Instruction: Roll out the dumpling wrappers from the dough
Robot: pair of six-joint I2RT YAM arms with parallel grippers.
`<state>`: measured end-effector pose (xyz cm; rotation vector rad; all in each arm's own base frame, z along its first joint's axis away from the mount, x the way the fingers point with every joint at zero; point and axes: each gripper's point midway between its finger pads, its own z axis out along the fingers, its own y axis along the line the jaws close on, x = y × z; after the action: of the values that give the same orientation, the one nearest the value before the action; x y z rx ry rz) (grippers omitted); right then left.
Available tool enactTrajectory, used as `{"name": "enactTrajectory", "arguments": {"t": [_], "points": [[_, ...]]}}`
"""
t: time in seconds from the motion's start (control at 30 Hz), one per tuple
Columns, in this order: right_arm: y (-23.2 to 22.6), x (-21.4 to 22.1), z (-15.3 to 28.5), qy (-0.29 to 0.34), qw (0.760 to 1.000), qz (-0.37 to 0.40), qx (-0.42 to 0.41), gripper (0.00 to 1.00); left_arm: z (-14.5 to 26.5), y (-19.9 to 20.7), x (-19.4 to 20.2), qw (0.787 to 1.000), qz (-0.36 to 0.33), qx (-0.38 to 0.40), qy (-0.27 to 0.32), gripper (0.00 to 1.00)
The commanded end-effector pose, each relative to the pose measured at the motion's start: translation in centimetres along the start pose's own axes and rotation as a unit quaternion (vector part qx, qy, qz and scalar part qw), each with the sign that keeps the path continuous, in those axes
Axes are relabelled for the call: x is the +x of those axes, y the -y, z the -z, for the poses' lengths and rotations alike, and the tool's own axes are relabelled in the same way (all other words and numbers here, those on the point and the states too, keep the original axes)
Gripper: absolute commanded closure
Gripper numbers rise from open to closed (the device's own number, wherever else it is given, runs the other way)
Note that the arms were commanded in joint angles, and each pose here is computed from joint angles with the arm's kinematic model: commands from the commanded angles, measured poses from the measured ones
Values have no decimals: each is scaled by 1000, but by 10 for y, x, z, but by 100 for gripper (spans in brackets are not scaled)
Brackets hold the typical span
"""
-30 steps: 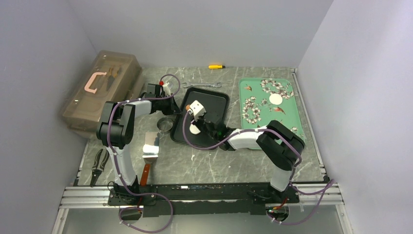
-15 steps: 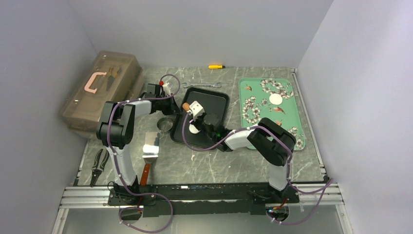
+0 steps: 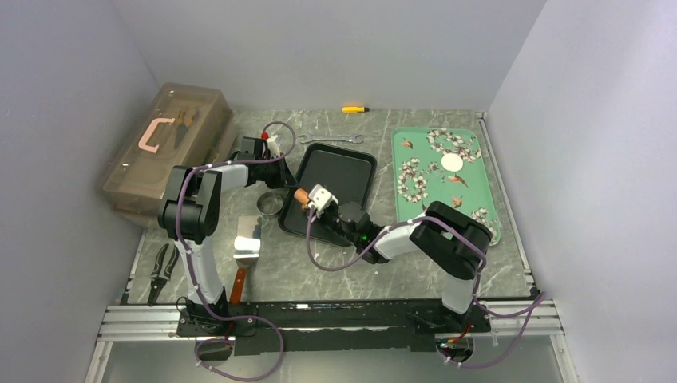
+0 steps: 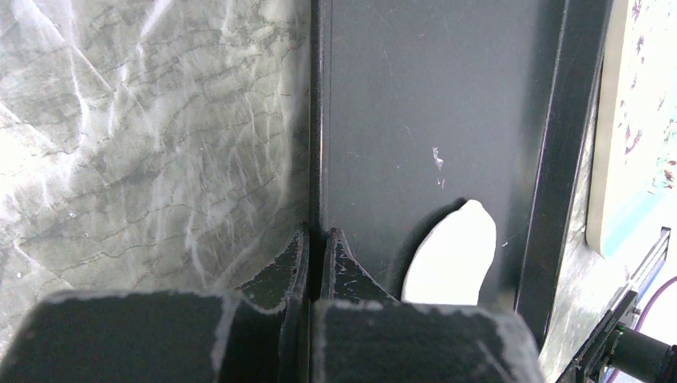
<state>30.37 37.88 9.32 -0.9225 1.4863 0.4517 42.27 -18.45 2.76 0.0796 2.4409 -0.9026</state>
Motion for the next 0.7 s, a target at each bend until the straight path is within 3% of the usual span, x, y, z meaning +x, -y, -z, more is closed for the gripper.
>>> {"name": "enactTrajectory", "arguments": {"t": [0.0,0.2,0.47,0.67], "points": [[-59,57,29,-100,989,-17,-104,100,-8,-29,30,998,17,-52,-40,100],[-33,23,16,-85,994,29,-67,100,-9,-30,30,998,18,-51,-40,100],[28,-72,0,-3,991,-117,-65,100,-9,-30,29,998,17,-52,-39,100],[39,-48,-9,-14,974,-215,-70,100,-8,-29,29,998,18,-50,-38,100]]}}
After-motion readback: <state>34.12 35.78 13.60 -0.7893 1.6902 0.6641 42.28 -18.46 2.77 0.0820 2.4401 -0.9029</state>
